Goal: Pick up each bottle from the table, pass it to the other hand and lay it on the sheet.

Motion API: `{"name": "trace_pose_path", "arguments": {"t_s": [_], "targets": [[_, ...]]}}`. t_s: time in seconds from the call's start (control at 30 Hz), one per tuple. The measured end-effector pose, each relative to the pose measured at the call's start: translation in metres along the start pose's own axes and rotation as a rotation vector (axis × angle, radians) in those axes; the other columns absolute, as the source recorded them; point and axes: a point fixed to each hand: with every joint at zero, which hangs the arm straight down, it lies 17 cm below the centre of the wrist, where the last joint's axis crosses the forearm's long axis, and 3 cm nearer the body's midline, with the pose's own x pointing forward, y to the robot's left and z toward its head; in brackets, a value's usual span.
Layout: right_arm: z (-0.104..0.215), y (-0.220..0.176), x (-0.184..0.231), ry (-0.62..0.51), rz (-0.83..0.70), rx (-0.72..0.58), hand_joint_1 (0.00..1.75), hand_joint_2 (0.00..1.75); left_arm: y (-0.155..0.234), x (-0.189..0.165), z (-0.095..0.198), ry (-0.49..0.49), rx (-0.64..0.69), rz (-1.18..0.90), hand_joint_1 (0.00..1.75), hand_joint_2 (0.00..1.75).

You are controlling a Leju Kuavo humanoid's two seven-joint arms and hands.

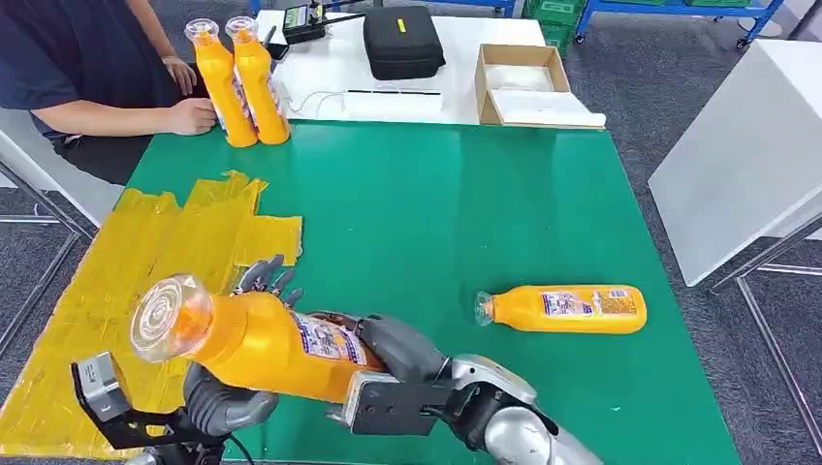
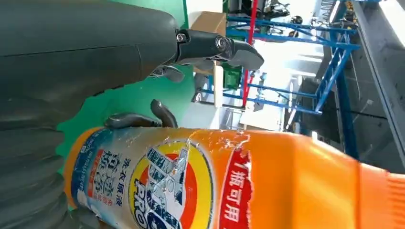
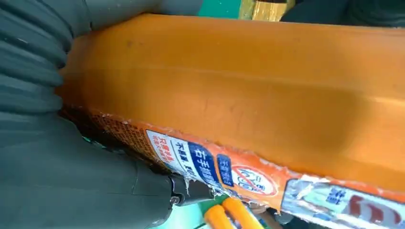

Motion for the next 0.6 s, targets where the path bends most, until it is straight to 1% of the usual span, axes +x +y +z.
{"name": "trace_pose_path", "arguments": {"t_s": [0.33, 0.6], "targets": [[-0.004, 0.009, 0.000, 0.000, 0.006, 0.043, 1.75, 1.75, -0.008, -0.003, 0.002, 0.008, -0.034, -0.009, 0.00, 1.75], [-0.004, 0.016, -0.002, 0.003, 0.004, 0.074, 1.75, 1.75, -0.017, -0.010, 0.004, 0.017, -0.086, -0.125, 0.00, 1.75]]}}
